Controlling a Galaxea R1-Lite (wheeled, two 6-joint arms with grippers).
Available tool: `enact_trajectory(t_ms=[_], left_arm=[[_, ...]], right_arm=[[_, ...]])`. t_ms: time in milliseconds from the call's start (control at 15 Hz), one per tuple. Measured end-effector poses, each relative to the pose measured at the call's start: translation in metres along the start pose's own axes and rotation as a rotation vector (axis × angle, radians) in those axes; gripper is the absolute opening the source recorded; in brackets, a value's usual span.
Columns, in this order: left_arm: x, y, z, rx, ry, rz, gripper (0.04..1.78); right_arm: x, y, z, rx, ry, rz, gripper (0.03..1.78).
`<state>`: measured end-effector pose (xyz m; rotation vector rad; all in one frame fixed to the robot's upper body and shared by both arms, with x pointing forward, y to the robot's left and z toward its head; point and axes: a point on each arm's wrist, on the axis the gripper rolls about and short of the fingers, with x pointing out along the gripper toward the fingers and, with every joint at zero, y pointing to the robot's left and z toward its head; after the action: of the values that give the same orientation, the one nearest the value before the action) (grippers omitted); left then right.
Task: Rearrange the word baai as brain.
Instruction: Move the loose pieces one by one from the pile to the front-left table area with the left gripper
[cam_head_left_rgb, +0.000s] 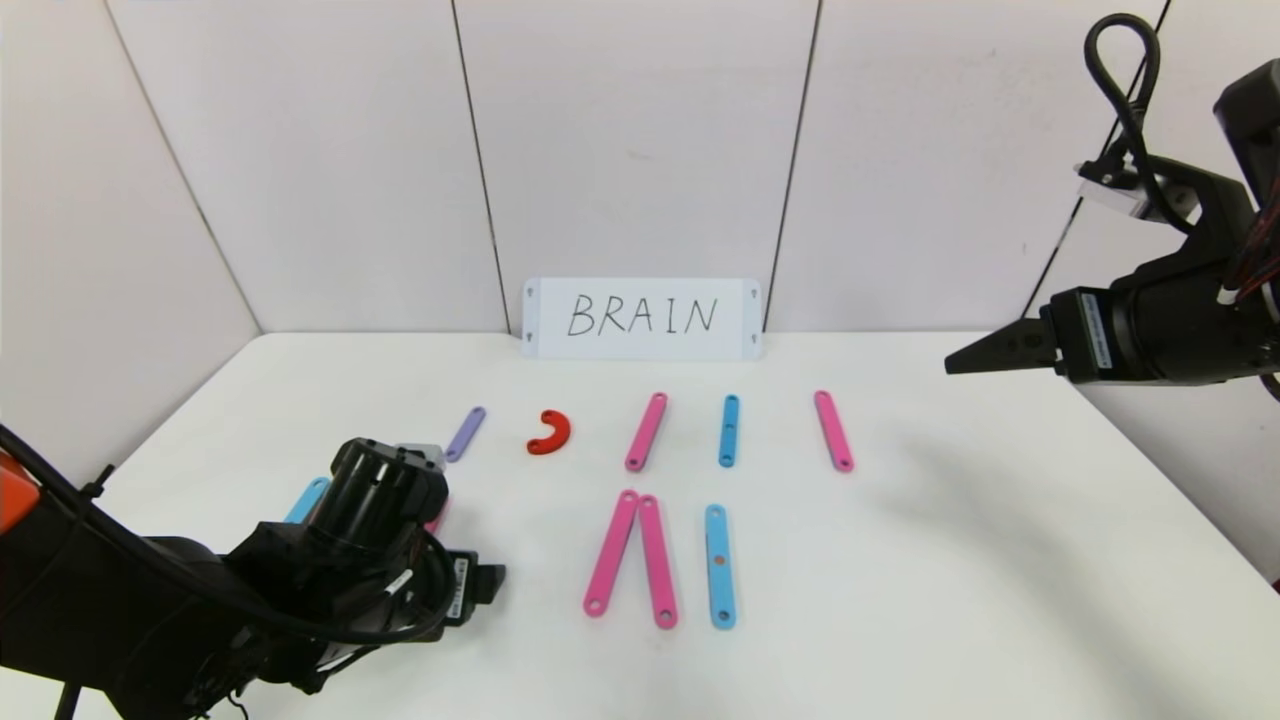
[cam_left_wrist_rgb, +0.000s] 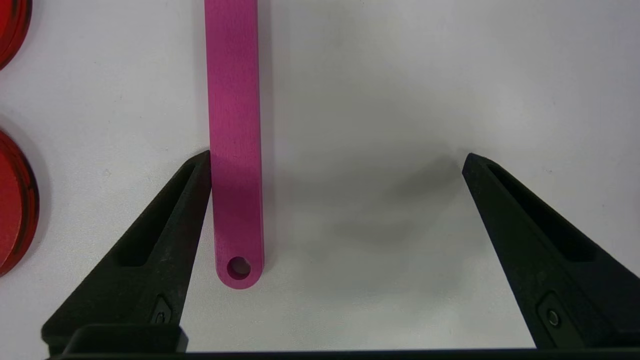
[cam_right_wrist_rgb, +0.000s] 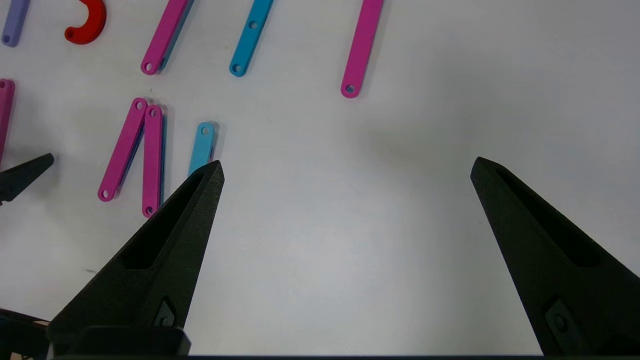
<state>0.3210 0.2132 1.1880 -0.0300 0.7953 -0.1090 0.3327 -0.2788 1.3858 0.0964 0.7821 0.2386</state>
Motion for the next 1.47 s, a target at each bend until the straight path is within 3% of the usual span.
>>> enact_trajectory(t_ms=[867,1133,1467], left_arm=[[0.001,-0.001,0.0,-0.019,-0.002,0.004,1.72],[0.001,-0.003,0.009,-0.051,-0.087,-0.019,1.72],[0.004,0.003,0.015,-0.052,-0.111,-0.002,1.72]], right_arm=[[0.0,0.0,0.0,-0.001,0.001,0.001,1.73],[0.0,0.0,0.0,-0.001,0.001,0.001,1.73],[0.0,0.0,0.0,-0.002,0.001,0.001,1.73]])
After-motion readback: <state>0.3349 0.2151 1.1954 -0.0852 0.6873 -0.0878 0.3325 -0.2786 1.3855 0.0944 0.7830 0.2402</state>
